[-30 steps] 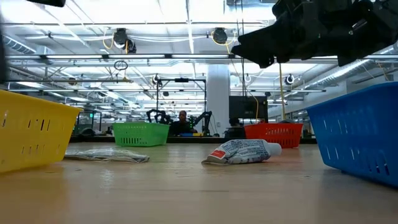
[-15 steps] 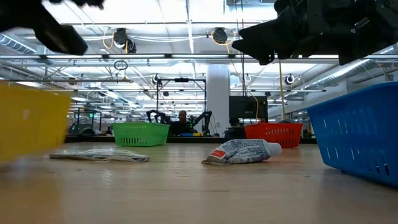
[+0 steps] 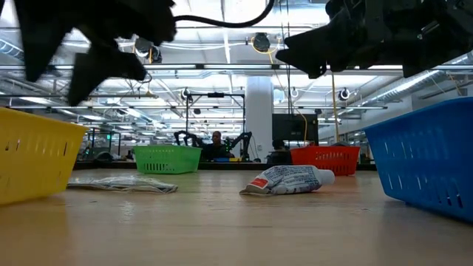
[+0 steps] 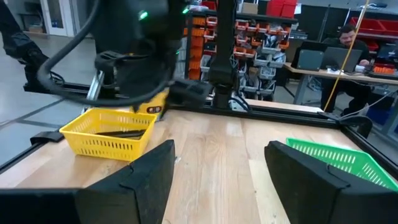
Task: Pick & Place Travel size toiletries
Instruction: Put the white toothpaste into the blue bin
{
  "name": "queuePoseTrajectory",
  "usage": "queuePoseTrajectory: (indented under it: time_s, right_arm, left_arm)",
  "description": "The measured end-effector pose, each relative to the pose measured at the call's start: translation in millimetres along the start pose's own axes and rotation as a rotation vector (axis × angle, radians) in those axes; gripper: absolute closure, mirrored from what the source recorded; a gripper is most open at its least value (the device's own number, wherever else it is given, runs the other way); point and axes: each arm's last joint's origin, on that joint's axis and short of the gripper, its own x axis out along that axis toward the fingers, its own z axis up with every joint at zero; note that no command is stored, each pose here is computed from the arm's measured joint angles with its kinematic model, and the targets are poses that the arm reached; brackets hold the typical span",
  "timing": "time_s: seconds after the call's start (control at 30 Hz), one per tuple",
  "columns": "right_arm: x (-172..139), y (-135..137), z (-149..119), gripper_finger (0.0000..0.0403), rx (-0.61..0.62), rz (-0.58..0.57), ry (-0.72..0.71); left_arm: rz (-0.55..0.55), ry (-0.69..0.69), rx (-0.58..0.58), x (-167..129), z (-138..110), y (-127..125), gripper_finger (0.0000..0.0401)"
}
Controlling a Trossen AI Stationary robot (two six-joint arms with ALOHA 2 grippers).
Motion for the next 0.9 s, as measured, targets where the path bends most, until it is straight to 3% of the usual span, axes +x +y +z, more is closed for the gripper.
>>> queuePoseTrajectory:
  time_s: [0.1,0.23,0.37,0.57,0.7,0.8,0.9]
  right_arm:
    - [0,0,-2,0.0162,0.001,0.002,0.024]
    - [-1,1,-11,0.0163,0.010,0.012,0.114]
    - [-2,3,-19,0.0164,0.072,0.056,0.192]
    - [16,13,-11,0.0165,0.191,0.140,0.317]
    - [41,25,-7,0.0165,0.219,0.179,0.437]
    - [55,36,-16,0.0165,0.224,0.210,0.561]
    - [71,46,-28,0.0165,0.220,0.229,0.658]
  left_arm:
    - [0.155,-0.081,-0.028,-9,0,10,0.0154]
    - [0.360,-0.387,-0.045,-12,7,19,0.0149]
    - [0.382,-0.754,-0.029,6,17,34,0.0149]
    - [0.393,-1.184,-0.165,41,22,77,0.0148]
    - [0.364,-1.304,-0.300,49,16,107,0.0148]
    - [0.346,-1.318,-0.414,49,11,125,0.0148]
    - [0.347,-1.303,-0.457,52,9,133,0.0148]
